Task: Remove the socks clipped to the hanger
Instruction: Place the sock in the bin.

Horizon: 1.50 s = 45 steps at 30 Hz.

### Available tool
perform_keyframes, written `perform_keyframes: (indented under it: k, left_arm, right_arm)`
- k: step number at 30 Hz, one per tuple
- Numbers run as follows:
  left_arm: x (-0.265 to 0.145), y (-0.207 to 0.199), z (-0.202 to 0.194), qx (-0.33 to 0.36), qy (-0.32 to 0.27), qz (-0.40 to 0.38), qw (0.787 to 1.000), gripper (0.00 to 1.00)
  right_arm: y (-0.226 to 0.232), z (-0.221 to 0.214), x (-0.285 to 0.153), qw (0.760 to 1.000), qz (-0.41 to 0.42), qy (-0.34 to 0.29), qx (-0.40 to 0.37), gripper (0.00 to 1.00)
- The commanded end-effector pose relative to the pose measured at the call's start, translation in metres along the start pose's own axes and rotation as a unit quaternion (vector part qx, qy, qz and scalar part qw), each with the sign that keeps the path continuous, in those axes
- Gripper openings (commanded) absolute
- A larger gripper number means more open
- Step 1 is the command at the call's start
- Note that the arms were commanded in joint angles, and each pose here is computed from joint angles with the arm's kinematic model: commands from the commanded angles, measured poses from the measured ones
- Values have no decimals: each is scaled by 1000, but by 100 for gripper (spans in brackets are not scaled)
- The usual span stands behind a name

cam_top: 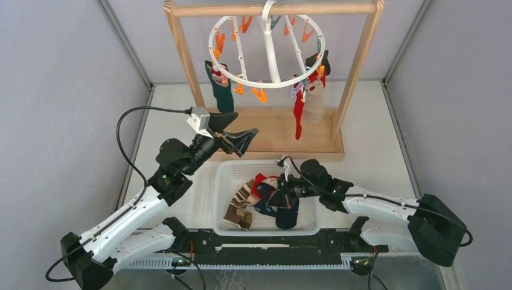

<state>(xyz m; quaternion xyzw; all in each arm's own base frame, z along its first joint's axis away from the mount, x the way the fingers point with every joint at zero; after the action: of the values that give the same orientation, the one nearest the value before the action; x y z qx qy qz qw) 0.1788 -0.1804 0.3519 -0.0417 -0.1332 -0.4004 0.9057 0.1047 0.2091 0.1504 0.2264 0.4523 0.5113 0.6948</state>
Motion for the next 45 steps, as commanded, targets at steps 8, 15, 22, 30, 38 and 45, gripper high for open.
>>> perform_keyframes:
  k: [8, 15, 22, 30, 38, 45]
  left_arm:
    - [-30, -5, -9, -45, 30, 24, 998, 100]
    - [-57, -12, -23, -72, 44, 29, 996, 100]
    - [-68, -22, -28, -91, 43, 19, 995, 100]
    - [-78, -30, -36, -107, 52, 27, 993, 100]
    - [-86, -38, -41, -109, 79, 6, 991, 100]
    - [-96, -40, -54, -118, 105, 17, 987, 100]
  right_arm:
    - [14, -27, 16, 999, -34, 10, -5, 1]
    - [12, -33, 12, 993, -118, 0, 18, 2]
    - [12, -38, 0, 984, -177, -8, 33, 8]
    - [15, -38, -11, 980, -194, -29, 22, 37]
    - [17, -30, -38, 966, -235, -105, 17, 65]
    - [20, -26, -56, 956, -242, -162, 25, 94]
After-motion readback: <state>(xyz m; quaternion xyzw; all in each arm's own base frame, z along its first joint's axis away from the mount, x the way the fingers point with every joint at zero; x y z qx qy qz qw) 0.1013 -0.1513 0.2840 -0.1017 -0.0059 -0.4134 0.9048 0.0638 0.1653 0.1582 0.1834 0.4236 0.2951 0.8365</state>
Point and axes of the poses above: each gripper's point midway between its finger pads, its own x axis out along the fingers, its own y axis along the line the jaws close on, z = x × y, the point moved 10 cm from there along -x, back along the fingers, and after that the axes turned 14 degrees about x, right-handed, at the moved point
